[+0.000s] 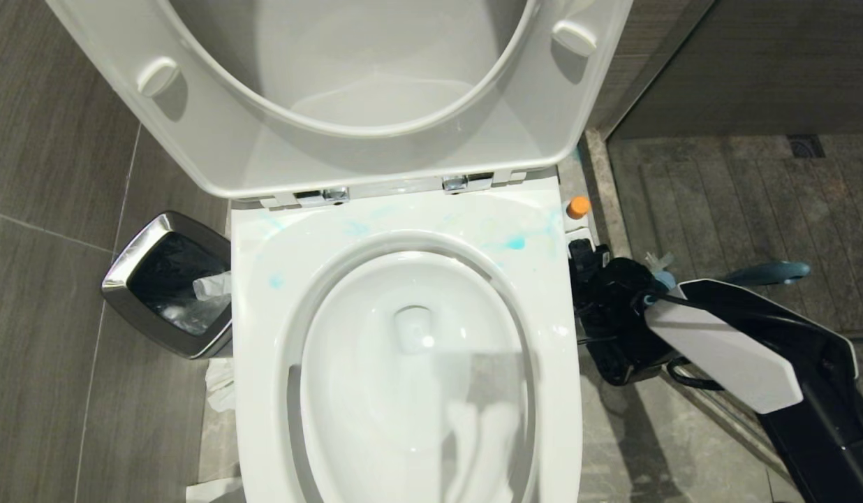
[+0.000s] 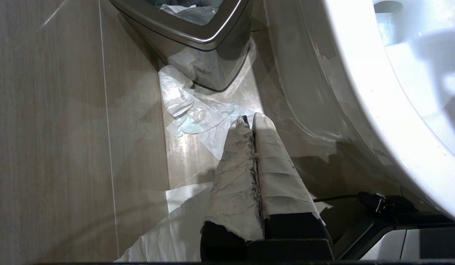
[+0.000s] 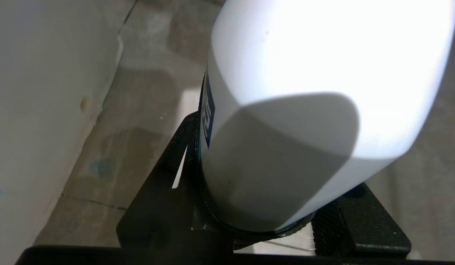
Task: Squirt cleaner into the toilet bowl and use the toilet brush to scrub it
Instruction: Pour in the cleaning agent
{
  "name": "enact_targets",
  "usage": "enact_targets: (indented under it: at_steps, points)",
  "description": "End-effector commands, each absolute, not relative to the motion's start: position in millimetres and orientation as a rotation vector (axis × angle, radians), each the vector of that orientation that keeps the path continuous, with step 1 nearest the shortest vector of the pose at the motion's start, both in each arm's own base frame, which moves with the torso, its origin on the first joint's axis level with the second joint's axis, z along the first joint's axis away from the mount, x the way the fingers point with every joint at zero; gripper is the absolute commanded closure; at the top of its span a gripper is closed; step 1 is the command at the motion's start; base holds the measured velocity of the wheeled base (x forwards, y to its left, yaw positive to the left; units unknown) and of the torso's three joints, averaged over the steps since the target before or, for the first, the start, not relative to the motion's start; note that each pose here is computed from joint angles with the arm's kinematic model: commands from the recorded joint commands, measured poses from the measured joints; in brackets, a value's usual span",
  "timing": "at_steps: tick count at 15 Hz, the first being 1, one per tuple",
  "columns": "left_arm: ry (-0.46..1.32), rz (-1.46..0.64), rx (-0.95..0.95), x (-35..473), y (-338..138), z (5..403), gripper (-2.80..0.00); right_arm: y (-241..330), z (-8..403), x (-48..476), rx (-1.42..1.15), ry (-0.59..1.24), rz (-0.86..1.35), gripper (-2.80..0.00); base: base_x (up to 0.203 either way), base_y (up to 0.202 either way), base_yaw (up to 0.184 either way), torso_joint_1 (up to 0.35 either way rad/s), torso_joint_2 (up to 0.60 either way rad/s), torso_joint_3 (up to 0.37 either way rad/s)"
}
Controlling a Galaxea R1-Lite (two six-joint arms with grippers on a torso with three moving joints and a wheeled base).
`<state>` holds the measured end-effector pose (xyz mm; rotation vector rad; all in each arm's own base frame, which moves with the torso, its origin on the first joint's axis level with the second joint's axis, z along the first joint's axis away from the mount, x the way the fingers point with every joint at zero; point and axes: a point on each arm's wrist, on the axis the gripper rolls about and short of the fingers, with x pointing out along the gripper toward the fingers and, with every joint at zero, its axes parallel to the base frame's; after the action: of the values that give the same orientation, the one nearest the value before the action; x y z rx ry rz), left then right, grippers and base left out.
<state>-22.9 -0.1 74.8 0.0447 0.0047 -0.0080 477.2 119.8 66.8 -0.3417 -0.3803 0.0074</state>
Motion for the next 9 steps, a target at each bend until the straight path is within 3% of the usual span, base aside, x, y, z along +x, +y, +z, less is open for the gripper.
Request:
enact_targets:
  at_steps: [1, 9]
  points:
    - [0.006, -0.008, 0.046, -22.8, -0.1, 74.9, 0.0, 111.9, 127.6, 446.4, -0.329, -0.441, -0.007, 0.0, 0.0, 0.0, 0.0, 0.0, 0.0, 0.0]
    - [0.006, -0.008, 0.045, -22.8, -0.1, 74.9, 0.0, 86.1, 214.4, 296.2, -0.322, -0.439, 0.017, 0.0, 0.0, 0.0, 0.0, 0.0, 0.0, 0.0]
